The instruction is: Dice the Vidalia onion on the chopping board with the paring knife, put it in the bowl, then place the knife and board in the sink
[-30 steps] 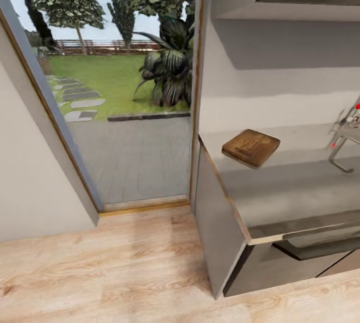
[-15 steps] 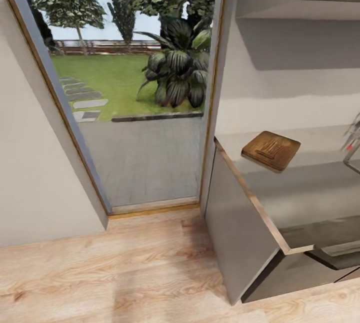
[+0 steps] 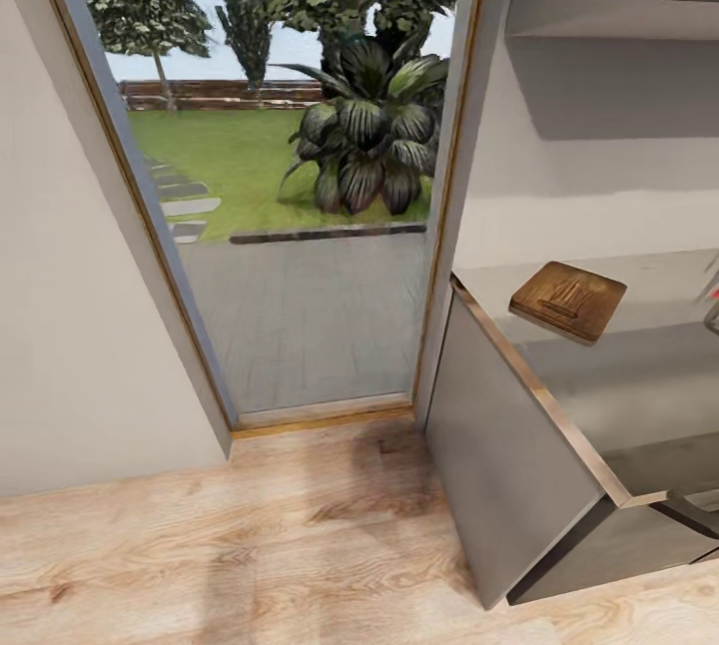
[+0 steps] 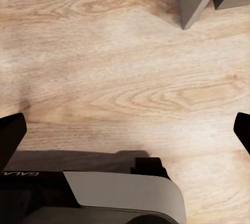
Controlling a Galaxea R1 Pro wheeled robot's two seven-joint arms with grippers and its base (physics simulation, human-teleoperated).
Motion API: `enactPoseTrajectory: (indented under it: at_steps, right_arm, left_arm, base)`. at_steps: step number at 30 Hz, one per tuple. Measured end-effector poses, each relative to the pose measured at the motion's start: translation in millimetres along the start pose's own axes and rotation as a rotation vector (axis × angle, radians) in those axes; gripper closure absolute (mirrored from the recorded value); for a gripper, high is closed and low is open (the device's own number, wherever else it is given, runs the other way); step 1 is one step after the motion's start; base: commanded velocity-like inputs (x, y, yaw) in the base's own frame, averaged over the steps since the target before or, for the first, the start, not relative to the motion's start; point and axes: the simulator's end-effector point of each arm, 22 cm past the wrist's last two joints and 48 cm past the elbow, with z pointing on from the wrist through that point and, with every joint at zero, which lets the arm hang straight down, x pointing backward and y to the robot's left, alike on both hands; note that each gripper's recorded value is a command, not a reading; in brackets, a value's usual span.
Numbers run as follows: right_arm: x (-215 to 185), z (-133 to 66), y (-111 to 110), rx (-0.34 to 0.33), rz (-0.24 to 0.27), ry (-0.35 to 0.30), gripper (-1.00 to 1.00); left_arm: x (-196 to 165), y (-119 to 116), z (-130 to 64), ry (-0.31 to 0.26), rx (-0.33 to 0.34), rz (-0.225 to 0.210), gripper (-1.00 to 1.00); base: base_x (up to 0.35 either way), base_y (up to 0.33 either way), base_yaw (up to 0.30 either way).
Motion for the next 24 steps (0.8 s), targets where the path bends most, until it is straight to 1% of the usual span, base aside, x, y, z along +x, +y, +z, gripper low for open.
enactPoseTrajectory:
  at_steps: [2,7,24]
  right_arm:
    - [0.0,0.0,0.0,0.000,0.000,0.000,-1.00]
    - [-4.6,-7.1,0.2,0.000,0.000,-0.001,-1.00]
    - [-18.3,-30.9,1.0,-0.001,-0.001,0.000,-1.00]
  left_arm:
    - [-0.3,-6.0,0.0,-0.001,0.007,-0.004,-1.00]
    - [-3.7,-11.8,-7.7,-0.001,0.015,-0.009,-1.00]
    - [-14.0,-10.3,-33.1,0.000,0.016,-0.010,-1.00]
  base:
    - [0.000,0.007,0.000]
    - [0.000,0.001,0.000]
    - [0.000,0.000,0.000]
